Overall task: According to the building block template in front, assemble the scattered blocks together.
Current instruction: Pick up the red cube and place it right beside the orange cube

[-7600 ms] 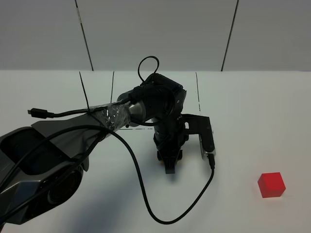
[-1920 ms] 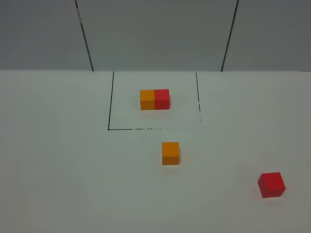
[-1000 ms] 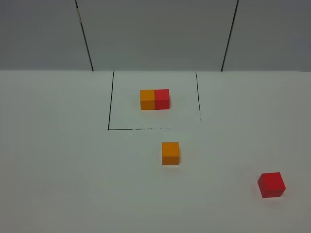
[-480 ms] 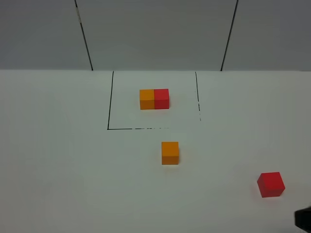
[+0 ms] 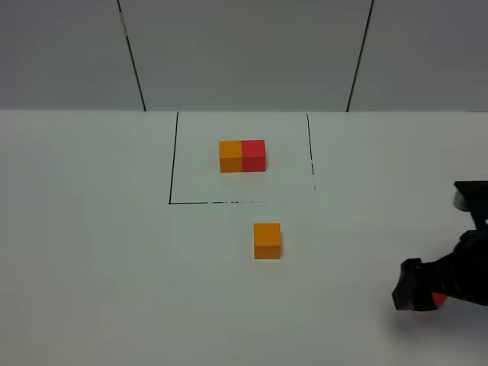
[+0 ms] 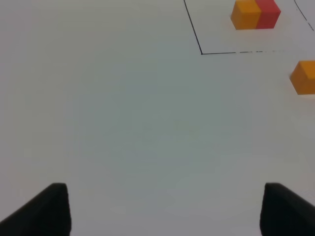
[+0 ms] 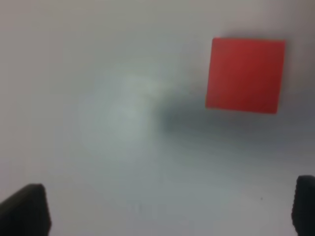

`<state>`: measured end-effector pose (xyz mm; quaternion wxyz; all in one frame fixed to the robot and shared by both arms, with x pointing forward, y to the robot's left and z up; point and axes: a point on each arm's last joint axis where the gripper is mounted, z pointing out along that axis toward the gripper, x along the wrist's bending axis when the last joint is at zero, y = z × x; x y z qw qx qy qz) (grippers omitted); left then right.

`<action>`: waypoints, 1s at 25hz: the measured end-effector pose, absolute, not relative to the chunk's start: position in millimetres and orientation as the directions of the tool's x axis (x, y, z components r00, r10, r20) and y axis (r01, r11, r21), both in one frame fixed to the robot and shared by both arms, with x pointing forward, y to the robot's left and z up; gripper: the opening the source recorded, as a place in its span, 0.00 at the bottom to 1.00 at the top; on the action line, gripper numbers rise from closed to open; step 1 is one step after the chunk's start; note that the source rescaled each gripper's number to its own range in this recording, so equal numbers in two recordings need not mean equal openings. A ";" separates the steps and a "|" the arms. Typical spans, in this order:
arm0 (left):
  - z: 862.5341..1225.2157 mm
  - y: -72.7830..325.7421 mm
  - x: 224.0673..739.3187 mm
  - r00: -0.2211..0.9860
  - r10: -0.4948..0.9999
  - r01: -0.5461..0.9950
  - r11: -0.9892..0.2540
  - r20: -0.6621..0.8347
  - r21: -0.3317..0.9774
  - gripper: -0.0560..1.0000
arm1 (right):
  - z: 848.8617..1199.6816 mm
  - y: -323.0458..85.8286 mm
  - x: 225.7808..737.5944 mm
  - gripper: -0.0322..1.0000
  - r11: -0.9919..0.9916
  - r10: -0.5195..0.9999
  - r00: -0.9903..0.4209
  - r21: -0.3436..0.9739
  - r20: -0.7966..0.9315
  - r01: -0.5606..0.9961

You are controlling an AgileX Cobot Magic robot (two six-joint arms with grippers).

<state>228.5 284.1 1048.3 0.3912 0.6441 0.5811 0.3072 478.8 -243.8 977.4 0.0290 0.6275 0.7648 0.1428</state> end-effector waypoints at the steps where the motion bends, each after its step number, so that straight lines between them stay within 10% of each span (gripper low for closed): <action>1: 1048.3 284.1 228.5 0.136 0.989 0.508 -0.019 -0.059 0.861 0.67 | 972.2 -240.6 484.6 0.98 0.179 0.970 -0.212 0.241 0.120 0.954; 25: 1048.3 284.1 228.5 0.136 0.989 0.508 -0.019 -0.059 0.861 0.67 | 888.8 -231.0 525.4 0.83 0.138 0.987 -0.149 0.144 0.067 0.980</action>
